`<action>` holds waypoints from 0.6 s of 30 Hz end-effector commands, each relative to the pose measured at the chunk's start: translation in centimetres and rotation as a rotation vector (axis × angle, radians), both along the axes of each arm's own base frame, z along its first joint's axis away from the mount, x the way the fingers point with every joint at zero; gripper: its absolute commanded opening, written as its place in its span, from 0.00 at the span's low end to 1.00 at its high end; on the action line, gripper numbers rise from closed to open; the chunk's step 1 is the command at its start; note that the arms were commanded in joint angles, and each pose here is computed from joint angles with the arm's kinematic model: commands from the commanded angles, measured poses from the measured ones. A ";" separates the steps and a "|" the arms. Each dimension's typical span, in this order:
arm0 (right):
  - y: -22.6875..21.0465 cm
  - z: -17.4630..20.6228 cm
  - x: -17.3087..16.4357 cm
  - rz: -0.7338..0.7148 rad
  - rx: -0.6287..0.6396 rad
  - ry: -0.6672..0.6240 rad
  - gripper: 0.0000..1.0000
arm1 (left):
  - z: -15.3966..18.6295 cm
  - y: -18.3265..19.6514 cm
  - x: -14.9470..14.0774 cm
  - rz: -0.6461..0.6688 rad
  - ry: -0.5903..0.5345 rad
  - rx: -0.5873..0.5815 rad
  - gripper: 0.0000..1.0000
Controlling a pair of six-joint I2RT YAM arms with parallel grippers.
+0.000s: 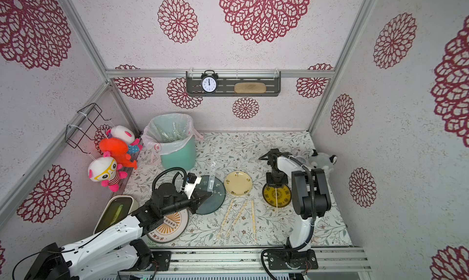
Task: Remove the packaging of disposable chopsticks
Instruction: Place the disposable chopsticks on the plate.
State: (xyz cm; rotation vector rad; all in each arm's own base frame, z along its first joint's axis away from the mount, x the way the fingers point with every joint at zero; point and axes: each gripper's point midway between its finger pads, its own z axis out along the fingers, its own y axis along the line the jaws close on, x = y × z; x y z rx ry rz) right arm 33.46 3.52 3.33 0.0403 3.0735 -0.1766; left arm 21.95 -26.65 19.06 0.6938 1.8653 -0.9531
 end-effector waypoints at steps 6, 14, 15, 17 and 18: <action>-0.2 0.5 -0.8 -0.007 0.013 0.015 0.15 | 1.3 0.2 0.1 0.002 -0.041 -0.011 0.00; -0.1 1.2 -0.9 -0.009 0.026 -0.008 0.17 | 1.1 0.3 0.1 0.005 -0.042 -0.008 0.00; -0.1 1.4 -0.9 -0.010 0.028 -0.014 0.19 | 1.2 0.3 0.2 0.007 -0.044 -0.007 0.00; 0.3 1.5 -0.8 -0.009 0.049 -0.024 0.24 | 1.2 0.3 0.2 0.006 -0.045 -0.006 0.00; 0.5 1.6 -0.8 -0.008 0.058 -0.025 0.26 | 1.2 0.3 0.2 0.006 -0.044 -0.005 0.00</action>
